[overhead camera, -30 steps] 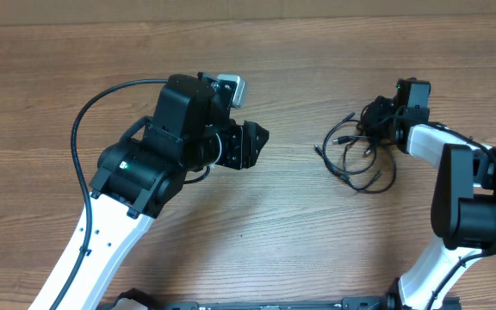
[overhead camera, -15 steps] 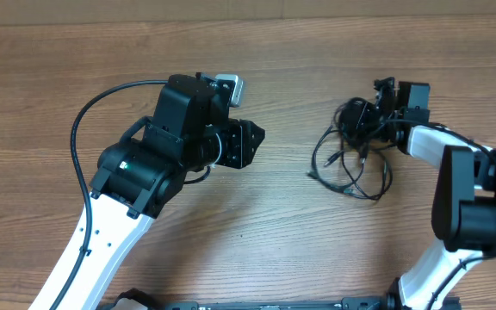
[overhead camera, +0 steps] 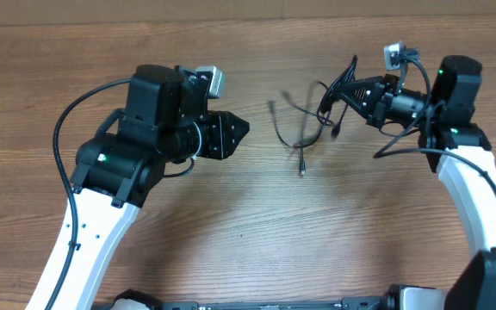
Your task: Untangle cables
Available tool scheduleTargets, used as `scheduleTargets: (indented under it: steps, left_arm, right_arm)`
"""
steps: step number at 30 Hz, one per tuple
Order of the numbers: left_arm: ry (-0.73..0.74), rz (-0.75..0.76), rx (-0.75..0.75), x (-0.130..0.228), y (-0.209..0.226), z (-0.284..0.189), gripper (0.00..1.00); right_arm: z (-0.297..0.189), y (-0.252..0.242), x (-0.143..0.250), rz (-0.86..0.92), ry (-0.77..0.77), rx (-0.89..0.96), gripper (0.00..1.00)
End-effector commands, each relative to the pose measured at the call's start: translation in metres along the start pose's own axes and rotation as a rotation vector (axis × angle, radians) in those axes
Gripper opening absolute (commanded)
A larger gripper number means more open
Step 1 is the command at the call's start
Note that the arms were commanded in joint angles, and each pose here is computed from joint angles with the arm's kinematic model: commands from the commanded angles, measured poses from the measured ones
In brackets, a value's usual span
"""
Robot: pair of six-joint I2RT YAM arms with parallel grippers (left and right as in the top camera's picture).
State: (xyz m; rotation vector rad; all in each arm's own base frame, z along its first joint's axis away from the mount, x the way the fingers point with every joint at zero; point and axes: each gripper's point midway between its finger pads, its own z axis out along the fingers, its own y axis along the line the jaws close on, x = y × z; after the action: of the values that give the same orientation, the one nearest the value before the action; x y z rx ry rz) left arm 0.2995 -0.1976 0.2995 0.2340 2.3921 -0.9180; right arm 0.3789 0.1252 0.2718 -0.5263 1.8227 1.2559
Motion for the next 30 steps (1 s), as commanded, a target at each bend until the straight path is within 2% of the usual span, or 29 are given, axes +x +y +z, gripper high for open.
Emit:
scheduleTargets:
  steps: [1, 7, 11, 17, 20, 23, 24, 26, 28, 30]
  left_arm:
    - [0.025, 0.099, 0.115, 0.003, -0.020, -0.004, 0.36]
    - [0.025, 0.130, 0.143, 0.002, -0.021, -0.007, 0.40]
    - [0.032, 0.330, 0.257, 0.009, -0.039, -0.011, 0.42]
    - [0.011, 0.510, 0.284, 0.010, -0.043, -0.012, 0.42]
    - [0.000, 0.535, 0.206, 0.005, -0.030, -0.009, 0.37]
    - [-0.003, 0.531, 0.076, 0.000, -0.009, -0.006, 0.17]
    - [-0.002, 0.529, 0.049, -0.001, -0.003, -0.006, 0.16]
    - [-0.001, 0.549, 0.030, -0.002, 0.002, -0.008, 0.17]
    - [0.007, 0.613, 0.053, 0.001, 0.001, -0.009, 0.25]
    - [0.017, 0.680, 0.088, 0.006, -0.002, -0.010, 0.29]
  right_arm:
    - [-0.010, 0.057, -0.008, -0.098, 0.012, -0.193, 0.04]
    - [-0.024, 0.102, -0.005, -0.165, 0.041, -0.374, 0.04]
    - [-0.015, 0.117, -0.001, -0.149, 0.070, -0.414, 0.04]
    - [0.011, 0.153, 0.018, -0.157, 0.145, -0.538, 0.04]
    - [0.020, 0.169, 0.028, -0.143, 0.183, -0.590, 0.04]
    - [0.027, 0.181, 0.035, -0.113, 0.218, -0.626, 0.04]
    - [0.028, 0.184, 0.036, -0.110, 0.225, -0.635, 0.04]
    - [0.030, 0.189, 0.040, -0.112, 0.236, -0.652, 0.04]
    - [0.033, 0.195, 0.043, -0.116, 0.246, -0.669, 0.04]
    - [0.034, 0.198, 0.045, -0.117, 0.253, -0.679, 0.04]
